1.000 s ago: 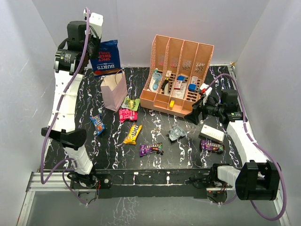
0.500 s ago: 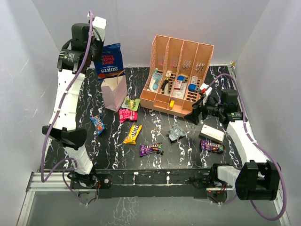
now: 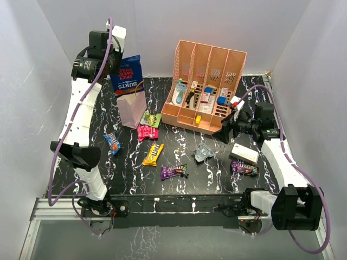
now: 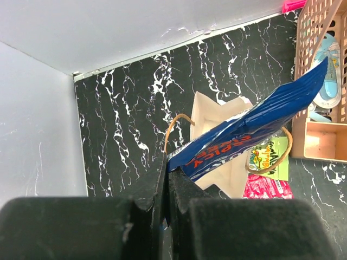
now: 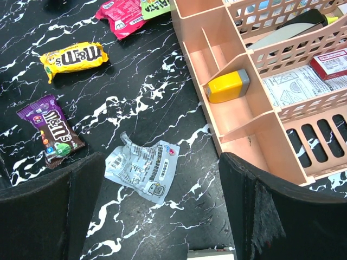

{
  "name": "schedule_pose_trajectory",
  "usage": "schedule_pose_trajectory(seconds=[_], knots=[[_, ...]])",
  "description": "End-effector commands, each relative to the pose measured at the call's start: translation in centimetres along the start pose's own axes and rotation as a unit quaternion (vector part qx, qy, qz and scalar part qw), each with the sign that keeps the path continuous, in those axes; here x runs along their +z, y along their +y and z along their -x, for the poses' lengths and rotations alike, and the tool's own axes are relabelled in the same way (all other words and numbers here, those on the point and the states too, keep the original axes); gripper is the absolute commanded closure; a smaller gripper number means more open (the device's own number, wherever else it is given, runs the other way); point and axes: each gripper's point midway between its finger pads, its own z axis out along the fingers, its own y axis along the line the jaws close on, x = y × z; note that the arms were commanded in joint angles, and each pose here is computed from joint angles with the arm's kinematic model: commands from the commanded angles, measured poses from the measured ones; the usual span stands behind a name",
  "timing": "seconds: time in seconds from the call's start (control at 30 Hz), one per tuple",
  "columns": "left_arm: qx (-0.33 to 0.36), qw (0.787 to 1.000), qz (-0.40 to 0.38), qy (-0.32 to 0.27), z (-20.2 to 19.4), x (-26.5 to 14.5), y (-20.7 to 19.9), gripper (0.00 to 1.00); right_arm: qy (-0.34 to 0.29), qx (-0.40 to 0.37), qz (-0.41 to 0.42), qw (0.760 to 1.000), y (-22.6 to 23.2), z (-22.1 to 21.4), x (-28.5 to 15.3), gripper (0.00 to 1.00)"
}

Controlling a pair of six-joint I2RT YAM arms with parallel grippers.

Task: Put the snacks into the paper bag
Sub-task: Place the snack in the paper bag.

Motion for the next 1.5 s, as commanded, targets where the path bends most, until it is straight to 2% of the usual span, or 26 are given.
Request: schedule_pose_trajectory(seconds=[0.0, 0.2, 0.5, 0.83, 1.1, 1.47], knots=[[-0.001, 1.000, 0.006, -0.003, 0.1, -0.9, 0.2, 1.00, -0.018, -0.020, 0.001, 1.000, -0.3, 0.9, 0.0, 0.10], [0.013, 1.000, 0.011, 0.011, -0.8, -1.5, 0.5, 1.00, -0.017, -0.018, 0.003, 1.000, -0.3, 0.9, 0.0, 0.10], [0.034, 0.999, 0.036, 0.001, -0.4, -3.7, 2.0, 1.00, -0.017, -0.018, 0.004, 1.000, -0.3, 0.8, 0.0, 0.09], [0.035, 0.998, 0.056, -0.003, 0.1, -3.6, 2.8, 1.00, -0.016, -0.019, 0.003, 1.000, -0.3, 0.7, 0.0, 0.09], [0.033, 0.999, 0.038, 0.000, -0.1, -2.8, 2.0, 1.00, -0.015, -0.020, 0.001, 1.000, -0.4, 0.6, 0.0, 0.09], [0.048, 0.998, 0.004, 0.035, -1.2, -1.4, 0.6, 1.00, -0.015, -0.022, 0.001, 1.000, -0.4, 0.5, 0.0, 0.08]])
